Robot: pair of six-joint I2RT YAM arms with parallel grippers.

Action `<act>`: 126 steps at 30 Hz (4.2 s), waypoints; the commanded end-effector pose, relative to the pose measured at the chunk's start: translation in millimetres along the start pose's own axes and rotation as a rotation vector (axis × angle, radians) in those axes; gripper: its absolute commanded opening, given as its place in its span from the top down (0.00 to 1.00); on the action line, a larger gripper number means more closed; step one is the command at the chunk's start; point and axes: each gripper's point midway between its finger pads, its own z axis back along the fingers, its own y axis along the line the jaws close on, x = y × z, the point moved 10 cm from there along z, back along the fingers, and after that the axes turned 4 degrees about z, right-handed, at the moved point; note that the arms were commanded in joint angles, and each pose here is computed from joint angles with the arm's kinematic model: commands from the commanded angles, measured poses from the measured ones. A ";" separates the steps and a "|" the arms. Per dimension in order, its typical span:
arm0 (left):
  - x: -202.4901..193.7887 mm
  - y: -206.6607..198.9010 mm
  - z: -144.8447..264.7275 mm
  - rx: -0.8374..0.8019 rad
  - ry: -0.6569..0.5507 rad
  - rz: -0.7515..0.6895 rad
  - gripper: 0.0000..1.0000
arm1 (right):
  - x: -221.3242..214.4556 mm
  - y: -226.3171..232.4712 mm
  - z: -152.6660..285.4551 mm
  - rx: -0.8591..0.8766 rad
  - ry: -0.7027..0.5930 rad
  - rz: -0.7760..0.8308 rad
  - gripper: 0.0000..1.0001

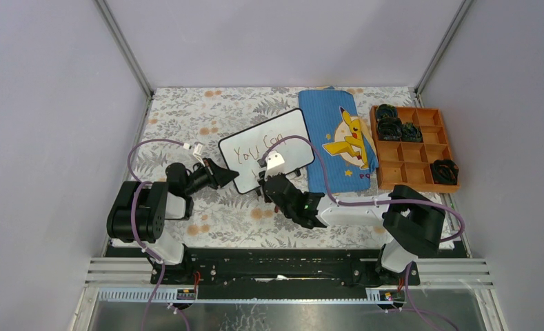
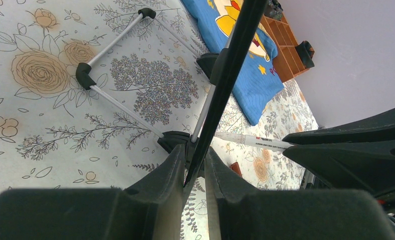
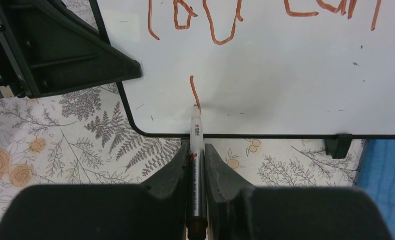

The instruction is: Write a sentence on the whiteboard

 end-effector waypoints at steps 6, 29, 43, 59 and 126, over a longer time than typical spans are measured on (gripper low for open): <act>-2.5 7.8 -3.0 0.043 0.008 -0.001 0.74 | 18.0 9.7 -4.6 0.064 -0.038 -0.029 1.00; -2.5 7.5 -3.5 0.041 0.010 -0.003 0.74 | 3.7 2.0 -4.3 0.006 0.032 0.017 1.00; -2.8 7.2 -3.7 0.040 0.012 -0.003 0.74 | 22.5 -7.0 -7.0 -0.049 -0.015 -0.001 1.00; -3.1 7.1 -3.9 0.041 0.013 -0.004 0.74 | 29.7 -6.4 -8.8 -0.035 -0.030 -0.008 1.00; -3.0 7.5 -4.9 0.042 0.020 -0.001 0.74 | 30.7 -19.8 -0.5 0.029 -0.026 -0.093 1.00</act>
